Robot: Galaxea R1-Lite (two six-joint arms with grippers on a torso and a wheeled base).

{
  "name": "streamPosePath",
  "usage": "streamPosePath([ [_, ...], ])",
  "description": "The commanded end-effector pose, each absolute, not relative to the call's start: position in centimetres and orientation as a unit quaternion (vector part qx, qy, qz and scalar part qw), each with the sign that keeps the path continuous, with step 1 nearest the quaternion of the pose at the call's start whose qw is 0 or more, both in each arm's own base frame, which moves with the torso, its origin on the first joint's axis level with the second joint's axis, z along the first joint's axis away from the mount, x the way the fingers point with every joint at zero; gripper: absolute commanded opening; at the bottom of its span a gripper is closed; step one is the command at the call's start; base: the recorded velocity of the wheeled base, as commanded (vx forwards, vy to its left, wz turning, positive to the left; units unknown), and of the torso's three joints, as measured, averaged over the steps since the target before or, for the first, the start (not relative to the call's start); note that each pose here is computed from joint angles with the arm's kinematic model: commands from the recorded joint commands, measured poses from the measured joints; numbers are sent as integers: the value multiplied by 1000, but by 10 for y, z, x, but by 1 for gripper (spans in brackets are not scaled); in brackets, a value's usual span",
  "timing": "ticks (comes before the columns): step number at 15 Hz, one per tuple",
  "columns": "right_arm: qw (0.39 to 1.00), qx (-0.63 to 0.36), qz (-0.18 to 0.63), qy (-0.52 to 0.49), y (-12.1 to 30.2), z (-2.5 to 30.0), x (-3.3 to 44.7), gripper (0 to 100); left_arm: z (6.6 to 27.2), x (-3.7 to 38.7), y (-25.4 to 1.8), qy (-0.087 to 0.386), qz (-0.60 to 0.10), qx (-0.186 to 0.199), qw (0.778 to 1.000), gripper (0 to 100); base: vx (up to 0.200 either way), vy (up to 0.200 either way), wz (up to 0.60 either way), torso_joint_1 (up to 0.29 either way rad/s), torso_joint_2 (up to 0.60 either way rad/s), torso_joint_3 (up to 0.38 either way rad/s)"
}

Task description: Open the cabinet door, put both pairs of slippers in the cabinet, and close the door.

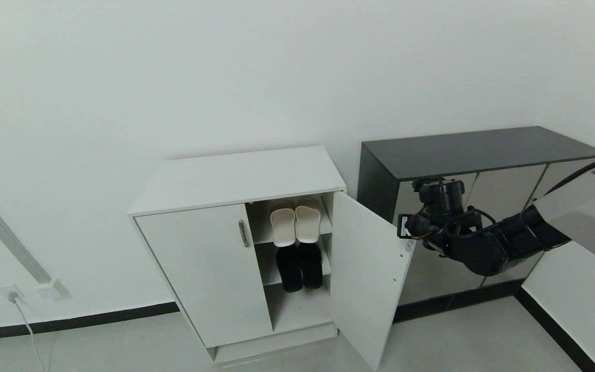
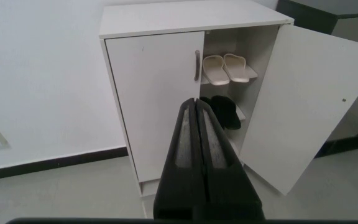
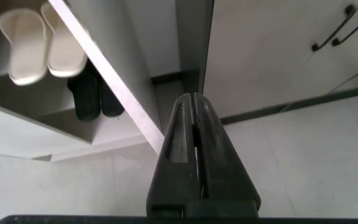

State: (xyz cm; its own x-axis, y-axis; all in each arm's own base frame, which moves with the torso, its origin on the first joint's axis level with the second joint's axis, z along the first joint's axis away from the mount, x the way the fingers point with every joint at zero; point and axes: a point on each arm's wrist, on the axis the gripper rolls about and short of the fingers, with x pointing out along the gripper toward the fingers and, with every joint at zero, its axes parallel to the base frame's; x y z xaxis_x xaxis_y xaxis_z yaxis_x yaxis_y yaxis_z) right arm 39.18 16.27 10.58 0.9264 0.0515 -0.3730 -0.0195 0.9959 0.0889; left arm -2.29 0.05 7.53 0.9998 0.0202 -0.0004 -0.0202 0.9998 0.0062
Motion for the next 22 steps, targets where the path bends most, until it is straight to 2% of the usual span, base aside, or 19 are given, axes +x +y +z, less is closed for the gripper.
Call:
streamPosePath([
  [1,978,37,17,202,163,95,395,0,75,-23,1,1,10,3,1000,0,0,0,0,0,0,0],
  [6,976,36,22,212,165,86,396,0,75,-23,1,1,10,2,1000,0,0,0,0,0,0,0],
  [12,975,31,46,214,180,92,379,0,75,-23,1,1,11,2,1000,0,0,0,0,0,0,0],
  [22,960,21,148,235,249,91,315,0,75,-23,1,1,11,2,1000,0,0,0,0,0,0,0],
])
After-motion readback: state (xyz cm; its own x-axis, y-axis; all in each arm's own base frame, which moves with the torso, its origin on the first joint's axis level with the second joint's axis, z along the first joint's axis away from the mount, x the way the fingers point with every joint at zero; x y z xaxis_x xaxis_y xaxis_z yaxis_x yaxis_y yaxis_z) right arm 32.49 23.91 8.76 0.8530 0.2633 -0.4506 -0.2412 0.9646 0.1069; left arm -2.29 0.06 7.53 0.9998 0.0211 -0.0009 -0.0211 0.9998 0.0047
